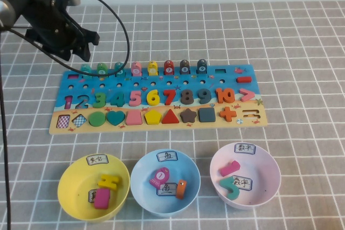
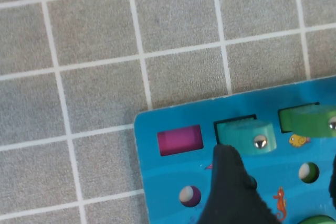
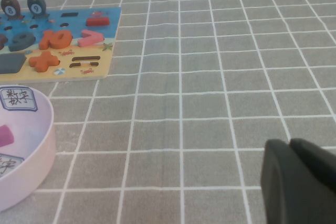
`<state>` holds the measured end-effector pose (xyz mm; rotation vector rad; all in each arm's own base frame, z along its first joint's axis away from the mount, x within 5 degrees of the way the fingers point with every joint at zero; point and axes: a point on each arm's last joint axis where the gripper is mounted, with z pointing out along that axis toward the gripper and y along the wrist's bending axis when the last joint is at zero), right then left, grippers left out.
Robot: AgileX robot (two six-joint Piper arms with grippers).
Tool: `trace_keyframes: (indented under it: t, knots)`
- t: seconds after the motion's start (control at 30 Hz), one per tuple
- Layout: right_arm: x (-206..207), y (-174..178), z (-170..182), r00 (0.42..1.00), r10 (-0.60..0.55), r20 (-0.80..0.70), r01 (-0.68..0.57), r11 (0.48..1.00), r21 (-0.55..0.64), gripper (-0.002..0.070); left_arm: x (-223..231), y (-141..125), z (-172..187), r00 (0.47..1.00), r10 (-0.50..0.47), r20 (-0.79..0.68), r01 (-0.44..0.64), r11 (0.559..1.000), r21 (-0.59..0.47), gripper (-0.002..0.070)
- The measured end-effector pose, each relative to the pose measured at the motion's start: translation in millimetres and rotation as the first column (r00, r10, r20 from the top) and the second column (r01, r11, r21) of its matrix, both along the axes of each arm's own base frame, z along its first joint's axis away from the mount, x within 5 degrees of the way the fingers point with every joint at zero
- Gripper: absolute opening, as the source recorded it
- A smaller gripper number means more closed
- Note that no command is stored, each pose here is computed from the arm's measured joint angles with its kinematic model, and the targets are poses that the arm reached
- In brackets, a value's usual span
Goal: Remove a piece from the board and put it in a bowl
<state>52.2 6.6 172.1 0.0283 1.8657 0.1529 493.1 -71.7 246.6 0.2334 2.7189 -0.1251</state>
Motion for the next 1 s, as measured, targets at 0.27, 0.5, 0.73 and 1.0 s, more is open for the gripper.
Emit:
trace_keyframes:
  t: [0.27, 0.5, 0.73, 1.0]
  knots:
    - [0.0, 0.0, 0.0, 1.0, 0.0, 0.0, 0.0, 1.0, 0.0, -0.0017, 3.5, -0.5, -14.1, 1.0, 0.016, -0.027, -0.016, 1.0, -0.003, 0.0346]
    - [0.0, 0.0, 0.0, 1.0, 0.0, 0.0, 0.0, 1.0, 0.0, -0.0017, 6.5, -0.4, -25.9, 0.999, 0.021, -0.046, -0.021, 1.0, -0.001, 0.0346]
    - [0.0, 0.0, 0.0, 1.0, 0.0, 0.0, 0.0, 1.0, 0.0, -0.0017, 9.7, -0.7, -33.8, 0.999, 0.031, -0.045, -0.032, 0.999, -0.005, 0.0347]
    - [0.0, 0.0, 0.0, 1.0, 0.0, 0.0, 0.0, 1.0, 0.0, -0.0017, 12.9, -1.1, -46.5, 0.996, 0.064, -0.062, -0.065, 0.998, -0.015, 0.0347]
